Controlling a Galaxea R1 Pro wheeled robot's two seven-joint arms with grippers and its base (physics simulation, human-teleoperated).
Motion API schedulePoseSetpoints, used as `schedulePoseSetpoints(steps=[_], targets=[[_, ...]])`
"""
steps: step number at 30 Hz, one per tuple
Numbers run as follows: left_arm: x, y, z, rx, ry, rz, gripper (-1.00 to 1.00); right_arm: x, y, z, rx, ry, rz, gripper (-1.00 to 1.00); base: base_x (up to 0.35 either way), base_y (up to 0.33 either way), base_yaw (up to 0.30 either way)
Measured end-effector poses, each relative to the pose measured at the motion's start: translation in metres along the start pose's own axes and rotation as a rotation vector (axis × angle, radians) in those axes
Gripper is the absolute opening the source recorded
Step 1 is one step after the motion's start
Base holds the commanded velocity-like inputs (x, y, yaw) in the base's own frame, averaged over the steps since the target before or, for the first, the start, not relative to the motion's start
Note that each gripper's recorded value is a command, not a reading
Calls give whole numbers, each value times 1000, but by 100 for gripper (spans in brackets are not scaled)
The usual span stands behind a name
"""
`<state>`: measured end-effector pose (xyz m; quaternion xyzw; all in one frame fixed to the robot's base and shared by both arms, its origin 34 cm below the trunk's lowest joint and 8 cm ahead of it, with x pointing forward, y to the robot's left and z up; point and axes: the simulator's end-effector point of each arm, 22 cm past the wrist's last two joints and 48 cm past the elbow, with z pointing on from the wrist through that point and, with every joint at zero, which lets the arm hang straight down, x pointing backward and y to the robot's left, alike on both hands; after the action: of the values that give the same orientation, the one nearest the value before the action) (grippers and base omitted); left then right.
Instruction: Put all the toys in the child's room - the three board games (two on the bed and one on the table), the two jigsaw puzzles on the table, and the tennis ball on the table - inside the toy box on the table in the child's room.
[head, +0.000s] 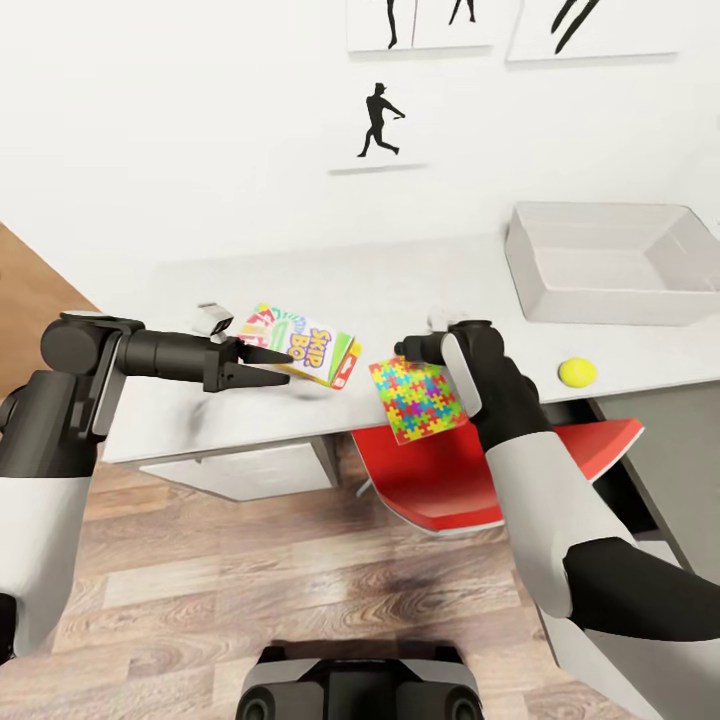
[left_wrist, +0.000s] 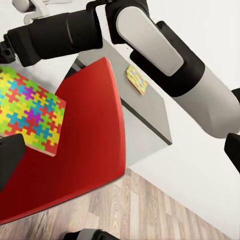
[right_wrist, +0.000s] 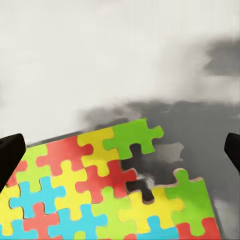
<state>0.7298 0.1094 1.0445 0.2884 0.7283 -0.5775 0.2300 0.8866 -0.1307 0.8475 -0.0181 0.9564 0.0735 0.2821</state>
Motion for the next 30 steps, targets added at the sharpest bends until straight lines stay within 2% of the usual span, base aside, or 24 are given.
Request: schedulePoseSetpoints(steps=[9,19,24,30], targets=[[-7,-5,-6,-10,-10,13,100,-25,3,-23,-6,-46,-6,100,0,0,0],[-14,-6,-22,-38,-36,18,100,-42,4,-53,-12,-86,-4,100,0,0,0],[-13,-3,-35,-67,-31,12,100,-47,-5,-72,-10,-120,16,100,0,0,0],[-2,2,-50,-100,-19,-9,100,-50,-29,-101,6,-200,52,100,0,0,0]])
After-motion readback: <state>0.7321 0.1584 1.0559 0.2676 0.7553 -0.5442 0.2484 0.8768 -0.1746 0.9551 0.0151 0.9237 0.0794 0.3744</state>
